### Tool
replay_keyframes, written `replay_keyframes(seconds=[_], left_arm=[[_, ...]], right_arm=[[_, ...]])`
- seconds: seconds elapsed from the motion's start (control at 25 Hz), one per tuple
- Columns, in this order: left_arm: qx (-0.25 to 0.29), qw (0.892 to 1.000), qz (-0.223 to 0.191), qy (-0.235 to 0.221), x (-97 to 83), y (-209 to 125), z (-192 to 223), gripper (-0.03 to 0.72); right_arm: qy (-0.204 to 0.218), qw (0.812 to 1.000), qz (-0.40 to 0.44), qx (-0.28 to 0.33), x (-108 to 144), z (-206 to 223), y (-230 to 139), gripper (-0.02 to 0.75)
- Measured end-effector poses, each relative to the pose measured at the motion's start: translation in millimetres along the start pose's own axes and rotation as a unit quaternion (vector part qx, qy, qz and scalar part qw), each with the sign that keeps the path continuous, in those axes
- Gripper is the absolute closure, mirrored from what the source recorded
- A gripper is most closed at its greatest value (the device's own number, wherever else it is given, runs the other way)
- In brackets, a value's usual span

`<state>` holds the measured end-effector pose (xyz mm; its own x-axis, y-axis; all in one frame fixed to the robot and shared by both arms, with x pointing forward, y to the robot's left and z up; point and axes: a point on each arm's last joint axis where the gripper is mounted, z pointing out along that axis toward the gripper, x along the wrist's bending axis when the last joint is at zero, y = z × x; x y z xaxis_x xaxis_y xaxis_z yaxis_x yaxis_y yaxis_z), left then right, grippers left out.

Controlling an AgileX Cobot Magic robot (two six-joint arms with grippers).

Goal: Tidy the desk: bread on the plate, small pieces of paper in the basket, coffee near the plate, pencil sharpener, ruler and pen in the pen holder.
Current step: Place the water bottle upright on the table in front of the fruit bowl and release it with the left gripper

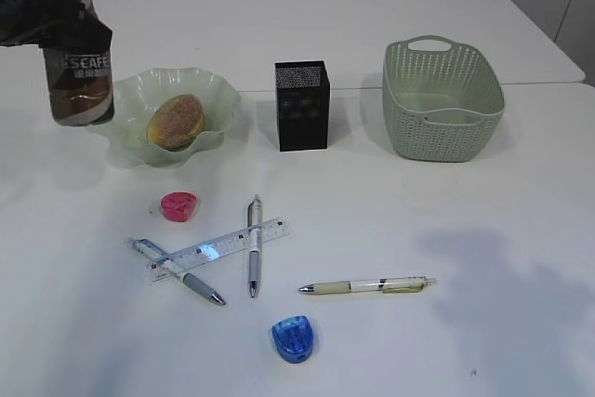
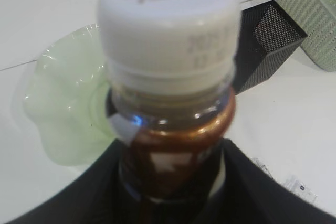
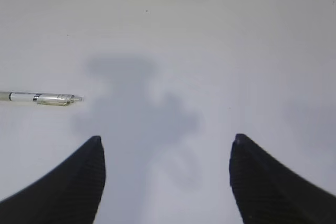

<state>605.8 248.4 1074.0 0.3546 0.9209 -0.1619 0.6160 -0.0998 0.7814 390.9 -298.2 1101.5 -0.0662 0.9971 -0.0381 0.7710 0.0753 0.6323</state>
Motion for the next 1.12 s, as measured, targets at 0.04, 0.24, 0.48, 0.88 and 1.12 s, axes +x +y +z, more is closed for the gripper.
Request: replay_keyframes(seconds=[0.04,0.24,0.48,0.88,1.12], left_arm=[[0.002,1.000,0.004,0.003,0.5,-0.4,0.0,0.340],[0.002,1.000,0.009,0.018,3.9,-5.1,2.3,0.340],[0.008,0.998,-0.029,0.059,13.8,-39.9,15.1,0.340],[-0.017,0.989,-0.062,0.130,26.1,-70.1,22.2,0.340],[-0.044,0.984,-0.042,0.165,15.9,-81.5,28.0,0.340]], right_arm=[[0.000,1.000,0.000,0.000,0.0,0.0,0.1,0.167],[0.000,1.000,0.000,-0.001,0.0,0.0,0.3,0.167],[0.000,1.000,0.000,-0.002,0.0,0.0,0.4,0.167],[0.008,1.000,0.006,0.008,0.9,7.2,2.8,0.168],[0.011,1.000,0.008,0.008,1.5,7.2,2.8,0.167]])
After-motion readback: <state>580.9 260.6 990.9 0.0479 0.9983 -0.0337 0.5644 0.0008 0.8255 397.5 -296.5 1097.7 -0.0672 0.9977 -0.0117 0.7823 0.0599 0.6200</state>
